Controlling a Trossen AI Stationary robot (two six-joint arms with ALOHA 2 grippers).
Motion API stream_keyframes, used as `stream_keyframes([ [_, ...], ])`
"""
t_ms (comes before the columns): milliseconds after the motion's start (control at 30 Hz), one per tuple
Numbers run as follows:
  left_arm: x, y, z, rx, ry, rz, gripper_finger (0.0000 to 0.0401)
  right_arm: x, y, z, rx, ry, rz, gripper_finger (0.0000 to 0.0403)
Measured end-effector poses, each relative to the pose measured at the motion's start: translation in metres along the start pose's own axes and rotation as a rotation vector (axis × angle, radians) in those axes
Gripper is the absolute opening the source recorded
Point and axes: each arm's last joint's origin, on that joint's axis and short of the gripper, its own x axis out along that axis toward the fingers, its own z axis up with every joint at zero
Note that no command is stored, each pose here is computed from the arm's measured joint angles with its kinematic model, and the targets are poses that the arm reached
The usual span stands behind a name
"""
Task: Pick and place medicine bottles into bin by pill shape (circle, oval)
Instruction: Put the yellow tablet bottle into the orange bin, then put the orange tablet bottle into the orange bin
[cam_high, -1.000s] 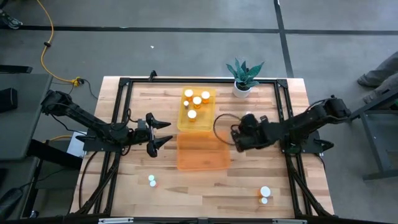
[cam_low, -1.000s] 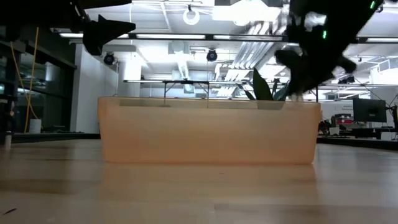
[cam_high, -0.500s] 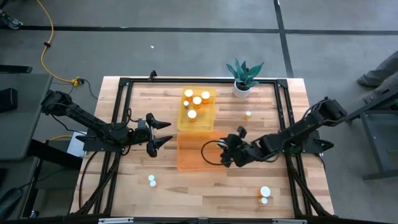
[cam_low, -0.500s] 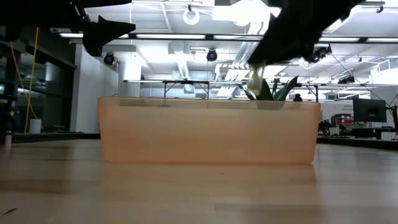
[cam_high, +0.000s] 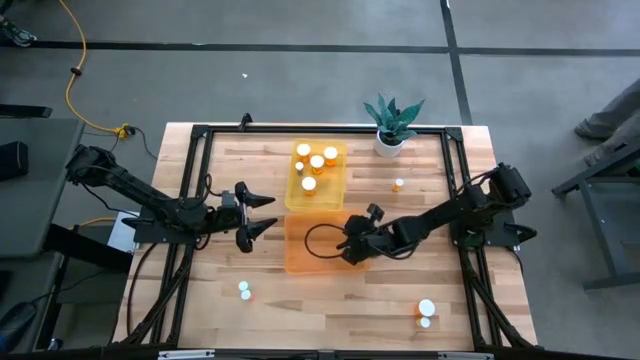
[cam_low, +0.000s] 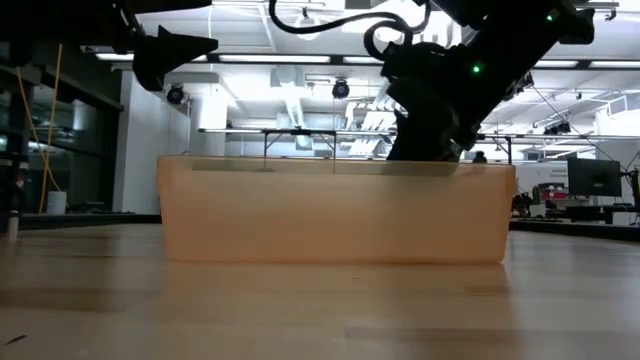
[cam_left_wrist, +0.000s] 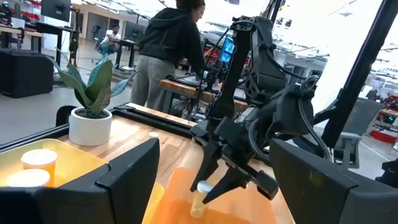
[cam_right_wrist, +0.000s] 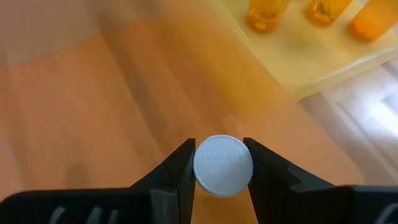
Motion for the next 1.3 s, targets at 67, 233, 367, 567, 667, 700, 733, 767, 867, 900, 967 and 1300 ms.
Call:
stream_keyframes([
  [67,0.0,0.0,0.0,0.0,0.0,0.0,0.0291,0.0,-0.001,0.0,0.012,0.011,0.004,0.0103],
  [233,0.0,0.0,0.0,0.0,0.0,0.0,0.0291,0.001,-0.002,-0.001,0.006,0.027,0.002,0.0103],
  [367,0.0,0.0,0.0,0.0,0.0,0.0,0.0291,0.001,-0.002,-0.001,0.033,0.046,0.026,0.0103],
  [567,0.0,0.0,0.0,-0.001,0.0,0.0,0.0291,0.002,-0.003,0.0,0.037,0.044,0.024,0.0104],
  [667,0.0,0.0,0.0,-0.001,0.0,0.0,0.0291,0.002,-0.003,0.0,0.038,0.044,0.023,0.0113],
  [700,0.0,0.0,0.0,0.0,0.0,0.0,0.0291,0.002,-0.003,0.0,0.037,0.044,0.024,0.0119],
  [733,0.0,0.0,0.0,0.0,0.0,0.0,0.0291,0.002,-0.003,0.0,0.037,0.044,0.024,0.0126],
  [767,0.0,0.0,0.0,-0.001,0.0,0.0,0.0291,0.002,-0.003,0.0,0.037,0.044,0.024,0.0134],
  [867,0.0,0.0,0.0,0.0,0.0,0.0,0.0291,0.002,-0.003,0.0,0.037,0.036,0.014,0.0158],
  [900,0.0,0.0,0.0,-0.001,0.0,0.0,0.0291,0.002,-0.003,0.0,0.037,0.034,0.011,0.0166],
  [967,0.0,0.0,0.0,0.0,0.0,0.0,0.0291,0.002,-0.003,0.0,0.037,0.033,0.01,0.0179],
  [1300,0.0,0.0,0.0,0.0,0.0,0.0,0.0291,-0.046,-0.004,0.016,-0.083,-0.194,-0.098,0.0197],
])
